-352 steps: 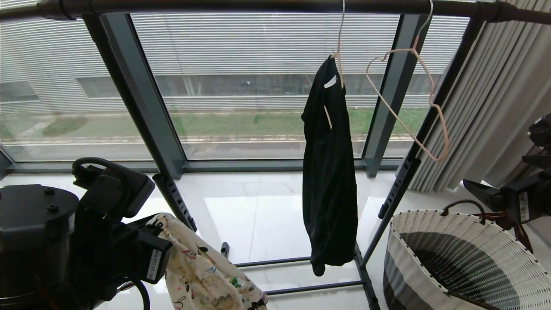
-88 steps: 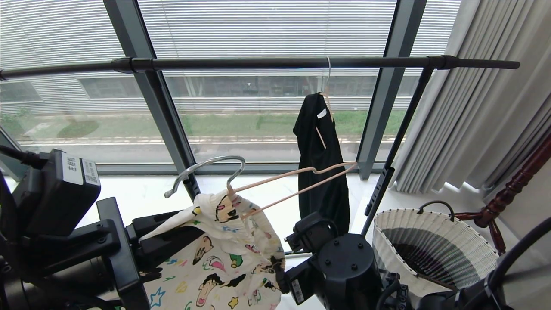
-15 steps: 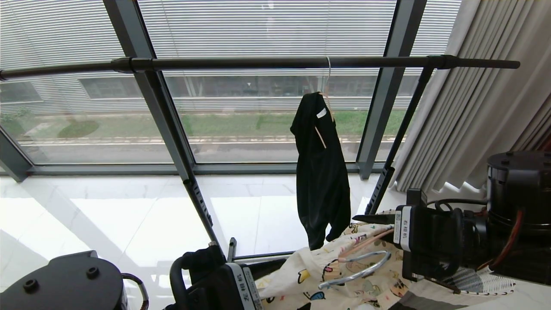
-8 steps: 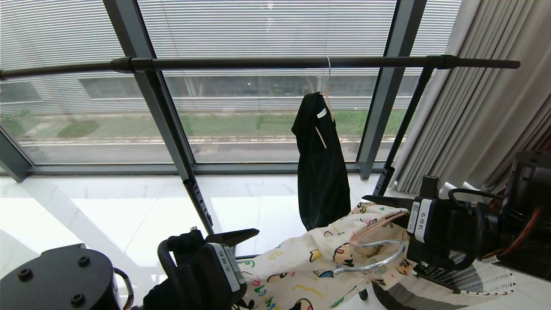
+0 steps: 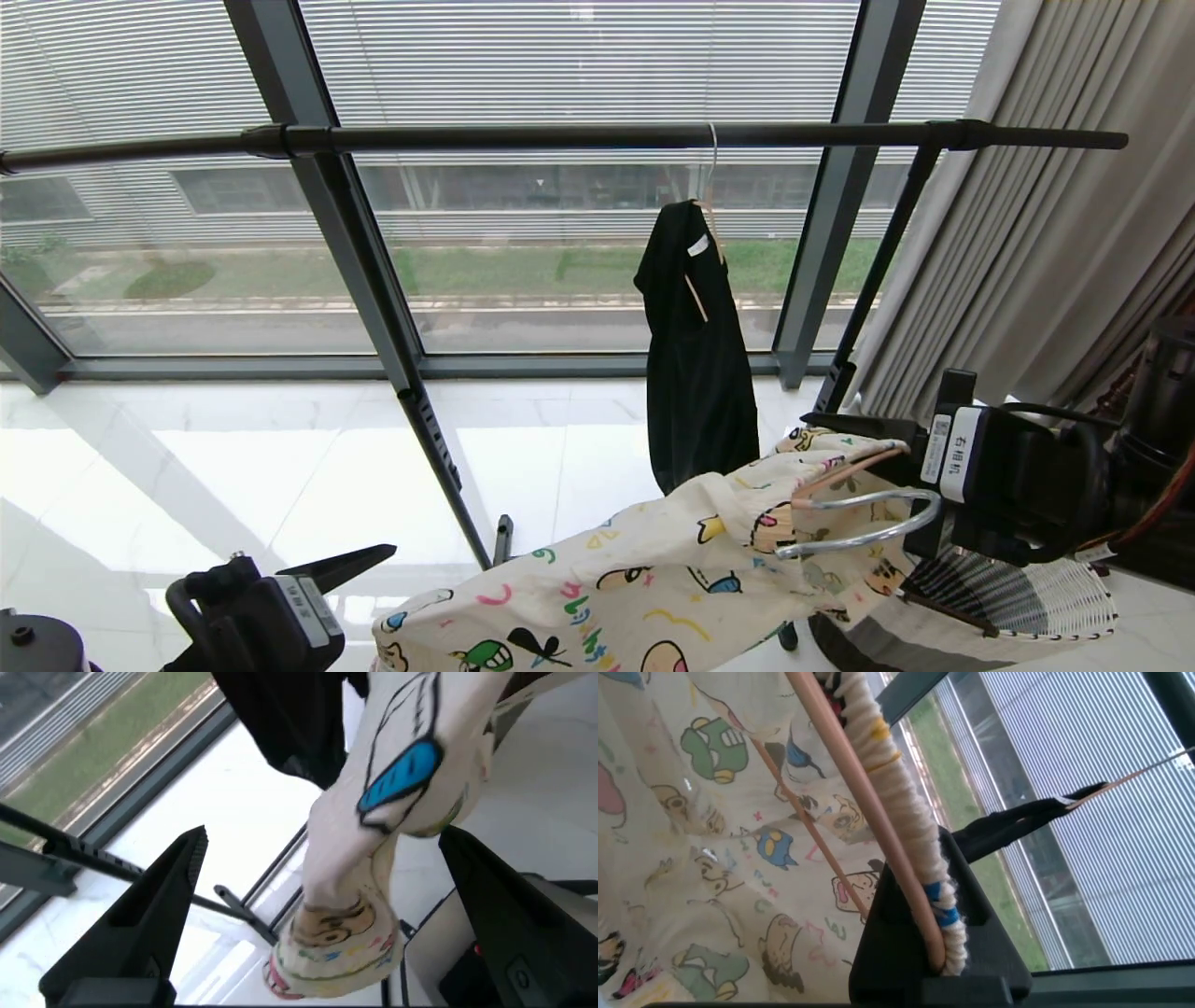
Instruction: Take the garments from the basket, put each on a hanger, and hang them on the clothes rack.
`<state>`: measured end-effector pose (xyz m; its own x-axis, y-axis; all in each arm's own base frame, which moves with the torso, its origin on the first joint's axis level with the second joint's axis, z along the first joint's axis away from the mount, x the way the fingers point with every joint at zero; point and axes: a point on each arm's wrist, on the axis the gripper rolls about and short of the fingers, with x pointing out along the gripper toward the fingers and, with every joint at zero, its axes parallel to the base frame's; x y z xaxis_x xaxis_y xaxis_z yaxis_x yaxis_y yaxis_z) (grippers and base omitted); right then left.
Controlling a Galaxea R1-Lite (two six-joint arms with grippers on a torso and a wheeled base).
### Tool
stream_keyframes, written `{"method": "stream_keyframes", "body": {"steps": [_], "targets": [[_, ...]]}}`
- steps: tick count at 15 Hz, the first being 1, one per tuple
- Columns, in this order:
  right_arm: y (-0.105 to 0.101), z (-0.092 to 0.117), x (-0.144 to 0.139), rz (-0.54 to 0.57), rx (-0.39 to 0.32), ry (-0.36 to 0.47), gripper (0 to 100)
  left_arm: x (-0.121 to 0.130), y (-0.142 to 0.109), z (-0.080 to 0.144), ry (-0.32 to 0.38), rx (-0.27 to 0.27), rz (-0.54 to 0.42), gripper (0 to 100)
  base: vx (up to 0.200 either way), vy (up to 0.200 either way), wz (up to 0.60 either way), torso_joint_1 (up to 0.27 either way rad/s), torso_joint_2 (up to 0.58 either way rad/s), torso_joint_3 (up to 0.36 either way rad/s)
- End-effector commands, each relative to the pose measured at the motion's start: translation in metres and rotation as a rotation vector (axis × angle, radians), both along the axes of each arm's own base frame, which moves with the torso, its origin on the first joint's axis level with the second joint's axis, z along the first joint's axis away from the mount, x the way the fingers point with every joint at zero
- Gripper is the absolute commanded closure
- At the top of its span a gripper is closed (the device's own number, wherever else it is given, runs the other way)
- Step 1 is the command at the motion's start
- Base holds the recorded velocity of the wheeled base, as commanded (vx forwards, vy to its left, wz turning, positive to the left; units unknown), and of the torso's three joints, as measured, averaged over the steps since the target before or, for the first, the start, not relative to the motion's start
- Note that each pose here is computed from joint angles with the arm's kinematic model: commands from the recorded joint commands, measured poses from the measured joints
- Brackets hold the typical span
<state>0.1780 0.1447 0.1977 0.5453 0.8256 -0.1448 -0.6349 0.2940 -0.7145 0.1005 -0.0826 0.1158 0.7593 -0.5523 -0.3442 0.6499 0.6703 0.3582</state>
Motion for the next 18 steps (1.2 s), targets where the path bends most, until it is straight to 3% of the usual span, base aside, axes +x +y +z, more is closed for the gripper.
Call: {"method": "stream_keyframes", "body": {"steps": [1,5,6,9,16,18], "targets": [[0.001,0.002,-0.001,0.007,0.006,-0.005,100,-0.003,0.007,-0.002,0.009,-0.023,0.042,0,0.000,0.000,0.00,0.000,0.00,0.000],[0.001,0.005,-0.006,0.020,0.018,-0.007,100,-0.002,0.007,-0.004,0.054,-0.055,0.061,0,0.000,0.000,0.00,0.000,0.00,0.000],[0.001,0.005,-0.006,0.016,0.024,-0.001,100,-0.003,0.008,-0.006,0.060,-0.050,0.062,100,0.000,0.000,0.00,0.000,0.00,0.000],[0.000,0.005,-0.005,0.000,0.031,0.015,100,-0.001,0.017,-0.011,0.073,-0.033,0.130,100,0.000,0.000,0.00,0.000,0.00,0.000],[-0.015,0.007,0.004,-0.088,0.068,0.045,100,0.014,0.051,-0.010,0.065,-0.054,0.450,100,0.000,0.000,0.00,0.000,0.00,0.000],[-0.015,0.007,0.004,-0.092,0.068,0.047,100,0.015,0.053,-0.011,0.072,-0.051,0.470,100,0.000,0.000,0.00,0.000,0.00,0.000]]}}
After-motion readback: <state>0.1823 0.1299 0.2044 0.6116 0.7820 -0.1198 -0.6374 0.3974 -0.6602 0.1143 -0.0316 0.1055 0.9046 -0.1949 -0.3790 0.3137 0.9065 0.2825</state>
